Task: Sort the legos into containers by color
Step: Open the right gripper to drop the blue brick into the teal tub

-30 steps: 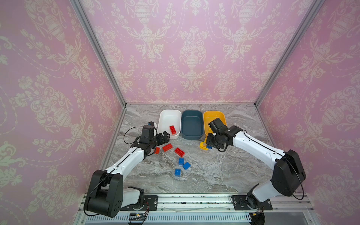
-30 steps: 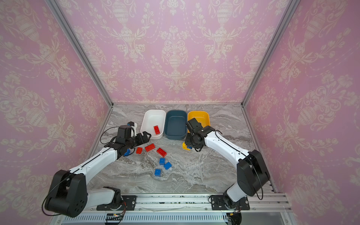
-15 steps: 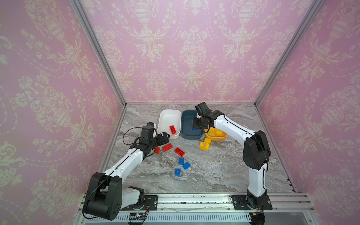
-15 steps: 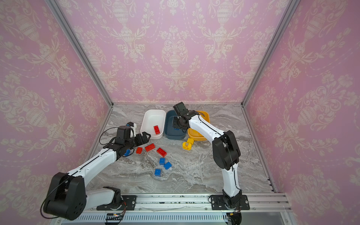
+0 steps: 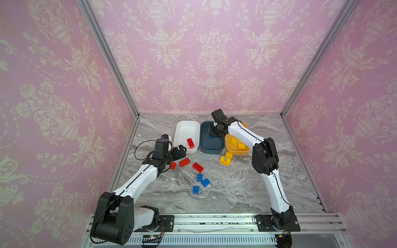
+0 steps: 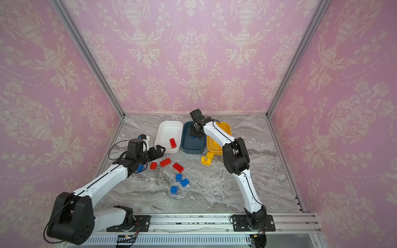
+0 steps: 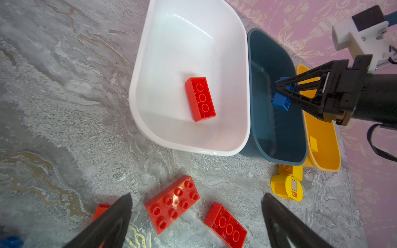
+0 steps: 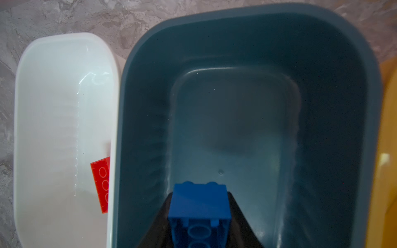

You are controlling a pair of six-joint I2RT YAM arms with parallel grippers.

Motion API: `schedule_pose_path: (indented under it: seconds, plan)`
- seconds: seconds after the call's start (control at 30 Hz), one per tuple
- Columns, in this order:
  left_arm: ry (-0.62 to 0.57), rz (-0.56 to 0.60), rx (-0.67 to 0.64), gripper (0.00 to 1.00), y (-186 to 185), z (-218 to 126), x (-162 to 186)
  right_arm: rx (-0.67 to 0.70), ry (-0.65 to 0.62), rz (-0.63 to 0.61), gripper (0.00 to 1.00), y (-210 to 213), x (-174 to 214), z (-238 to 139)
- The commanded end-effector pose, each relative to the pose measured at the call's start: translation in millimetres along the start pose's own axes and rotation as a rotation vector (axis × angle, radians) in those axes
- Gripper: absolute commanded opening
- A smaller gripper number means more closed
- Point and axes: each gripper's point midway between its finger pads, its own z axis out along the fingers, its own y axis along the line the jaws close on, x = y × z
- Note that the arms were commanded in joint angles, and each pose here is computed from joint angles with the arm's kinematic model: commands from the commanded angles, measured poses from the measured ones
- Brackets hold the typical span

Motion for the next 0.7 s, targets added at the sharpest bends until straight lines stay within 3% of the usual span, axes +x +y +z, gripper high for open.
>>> schedule_pose_path:
  seconds: [0.0,0.1,0.23,0.67]
  plan:
    - [0.002,-0.014,-0.033,0.96,8.2,-3.5,3.0,-0.002,0.017,-0.017,0.42,0.8,-1.9,-1.7]
    - [0.0,-0.015,-0.034,0.96,8.3,-3.7,2.2,-0.003,0.019,-0.024,0.51,0.7,-1.7,-1.2]
    - [0.0,-0.017,-0.035,0.96,8.8,-3.5,2.5,-0.003,0.016,-0.028,0.55,0.8,-3.0,-3.0]
    - [-0.002,-0.017,-0.039,0.97,8.1,-4.5,0.4,-0.022,-0.003,-0.049,0.56,7.6,-8.3,-18.9]
